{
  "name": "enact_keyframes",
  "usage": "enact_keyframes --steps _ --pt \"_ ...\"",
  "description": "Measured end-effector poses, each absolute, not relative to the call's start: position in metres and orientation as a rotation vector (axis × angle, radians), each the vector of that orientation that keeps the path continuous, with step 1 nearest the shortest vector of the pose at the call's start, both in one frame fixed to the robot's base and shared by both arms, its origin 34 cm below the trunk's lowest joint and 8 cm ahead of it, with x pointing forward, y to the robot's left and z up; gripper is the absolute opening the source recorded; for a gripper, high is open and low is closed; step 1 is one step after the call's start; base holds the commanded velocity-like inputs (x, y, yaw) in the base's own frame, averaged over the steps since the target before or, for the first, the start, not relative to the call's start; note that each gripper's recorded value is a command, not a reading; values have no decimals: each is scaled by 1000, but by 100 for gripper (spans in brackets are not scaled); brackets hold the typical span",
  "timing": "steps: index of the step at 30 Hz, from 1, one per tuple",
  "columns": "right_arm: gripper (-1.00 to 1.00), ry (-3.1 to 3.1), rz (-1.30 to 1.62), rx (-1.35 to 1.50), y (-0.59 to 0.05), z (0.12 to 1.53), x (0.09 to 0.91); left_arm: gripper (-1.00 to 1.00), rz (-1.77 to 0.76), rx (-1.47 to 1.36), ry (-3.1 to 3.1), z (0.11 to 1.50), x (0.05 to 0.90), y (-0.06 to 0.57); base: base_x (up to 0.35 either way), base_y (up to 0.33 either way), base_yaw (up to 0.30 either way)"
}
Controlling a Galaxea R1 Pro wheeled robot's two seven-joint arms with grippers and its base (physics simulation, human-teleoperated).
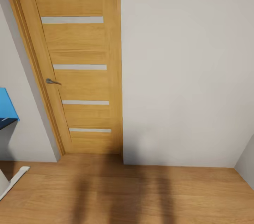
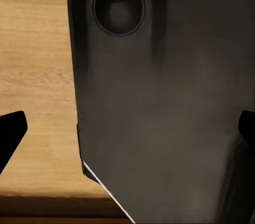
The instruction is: In the bedroom, organize the workspace by keeping the computer under the desk, ensuring the monitor is on the desk, placing the keyboard on the desk next to the monitor, placing the mouse on the desk next to the keyboard, moving the folder from the swivel chair onto the desk next to the mouse, stacking the notebook on top of the folder with the pen on top of the notebook, and positioning the swivel chair next to the desk.
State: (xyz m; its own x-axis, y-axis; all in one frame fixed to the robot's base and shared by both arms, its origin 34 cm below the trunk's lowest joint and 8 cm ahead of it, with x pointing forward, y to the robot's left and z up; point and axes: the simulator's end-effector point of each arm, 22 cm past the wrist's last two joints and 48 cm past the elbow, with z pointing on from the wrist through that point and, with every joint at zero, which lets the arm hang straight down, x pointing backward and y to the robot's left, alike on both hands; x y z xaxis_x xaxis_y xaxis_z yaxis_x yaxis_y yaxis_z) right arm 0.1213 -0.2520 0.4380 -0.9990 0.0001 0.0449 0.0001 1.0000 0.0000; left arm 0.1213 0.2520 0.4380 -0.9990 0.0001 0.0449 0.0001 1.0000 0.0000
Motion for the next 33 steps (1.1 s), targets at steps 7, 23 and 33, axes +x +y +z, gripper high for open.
enact_keyframes --steps 7,23,33 --pt "100 -3127 -27 -5 -238 448 142 100 48 -2 -3120 448 132 226 0 0 0" --pt "100 -3281 13 -21 -258 476 205 100 24 14 -3122 474 134 235 0 0 72" --pt "100 -3674 18 -12 -258 519 289 100 -3 11 -3125 489 135 250 0 0 239"
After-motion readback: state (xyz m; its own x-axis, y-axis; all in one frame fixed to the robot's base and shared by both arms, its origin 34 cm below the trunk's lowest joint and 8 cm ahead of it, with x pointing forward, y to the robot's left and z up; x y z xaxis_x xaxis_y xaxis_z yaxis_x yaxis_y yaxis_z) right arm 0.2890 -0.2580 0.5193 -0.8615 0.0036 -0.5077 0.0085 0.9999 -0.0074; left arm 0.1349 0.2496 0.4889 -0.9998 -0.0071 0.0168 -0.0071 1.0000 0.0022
